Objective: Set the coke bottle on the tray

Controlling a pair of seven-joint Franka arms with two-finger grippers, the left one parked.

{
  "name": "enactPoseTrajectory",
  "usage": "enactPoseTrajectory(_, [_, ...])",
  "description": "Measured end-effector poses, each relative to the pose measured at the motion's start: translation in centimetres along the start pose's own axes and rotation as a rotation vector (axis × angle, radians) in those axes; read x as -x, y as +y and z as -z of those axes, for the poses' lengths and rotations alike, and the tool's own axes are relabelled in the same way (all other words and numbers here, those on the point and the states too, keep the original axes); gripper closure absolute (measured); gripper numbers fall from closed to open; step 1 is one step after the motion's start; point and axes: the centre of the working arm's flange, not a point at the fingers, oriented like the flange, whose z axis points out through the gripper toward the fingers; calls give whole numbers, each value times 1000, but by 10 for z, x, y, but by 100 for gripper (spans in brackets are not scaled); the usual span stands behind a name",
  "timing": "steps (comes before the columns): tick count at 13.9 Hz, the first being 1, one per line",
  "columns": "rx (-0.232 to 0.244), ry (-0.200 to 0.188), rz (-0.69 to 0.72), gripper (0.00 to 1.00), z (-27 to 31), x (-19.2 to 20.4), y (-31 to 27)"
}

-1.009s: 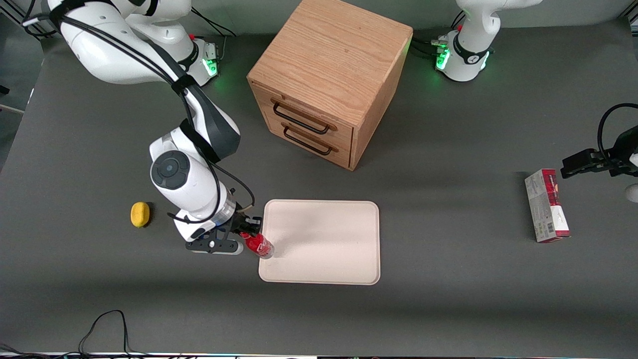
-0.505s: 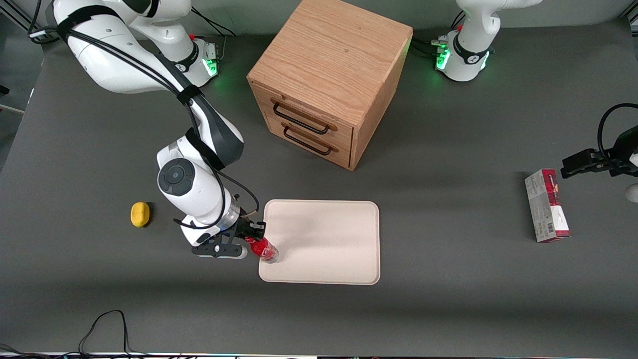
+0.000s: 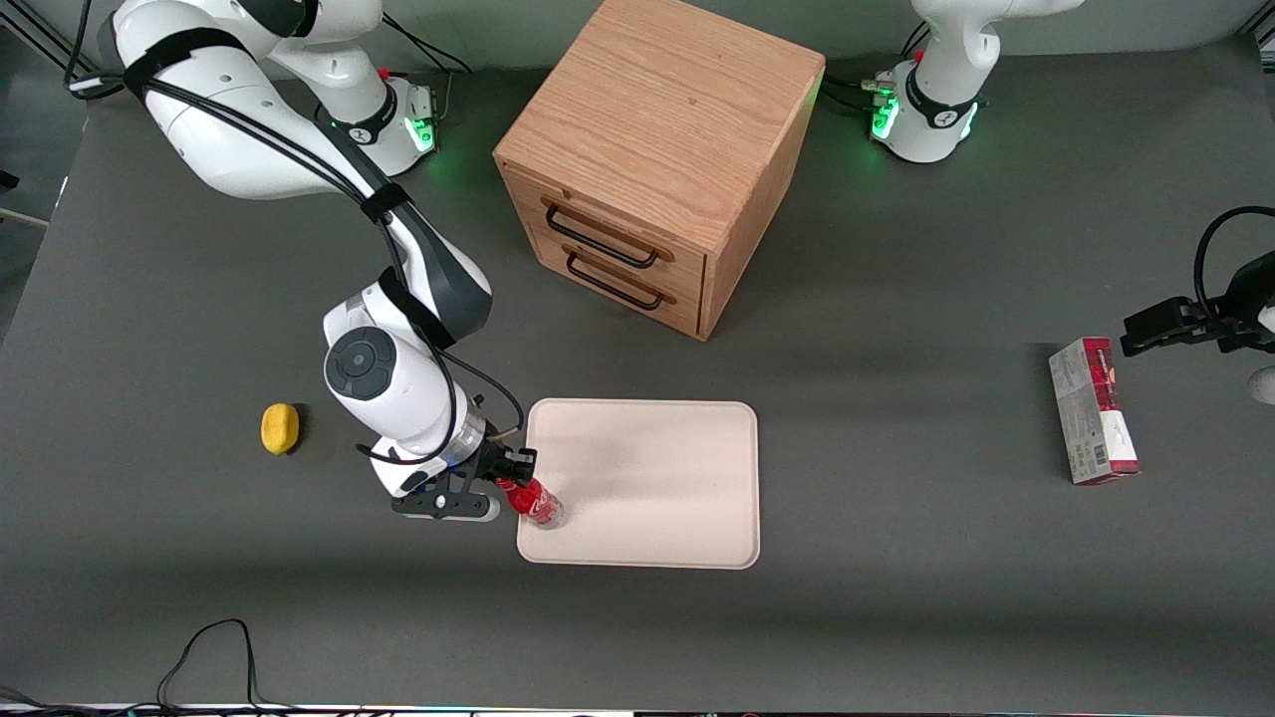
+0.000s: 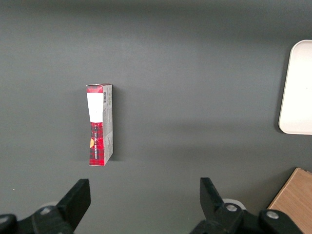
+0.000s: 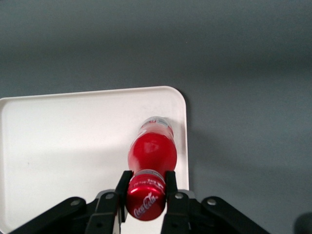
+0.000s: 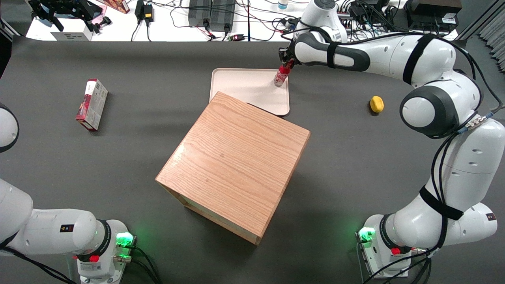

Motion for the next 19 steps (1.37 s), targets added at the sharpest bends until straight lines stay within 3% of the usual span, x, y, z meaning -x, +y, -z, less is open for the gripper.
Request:
enactPoseTrajectory(6, [13,26,29,4,3,-1,-4])
enactPoseTrajectory(7, [9,34,30,0,6,-2,-5])
enactPoseTrajectory(9, [5,54,32,0,22,-4,-8])
enactPoseTrajectory(11, [39,46,42,0,49,-2,-9])
enactPoseTrajectory(13, [78,18,62,0,83,2,-1])
enactPoseTrajectory(15, [83,-36,97,0,122,2,32])
enactPoseTrajectory(17, [119,-91,131,0,166,3,80])
enactPoseTrajectory(19, [169,-105,100,0,225,12,134])
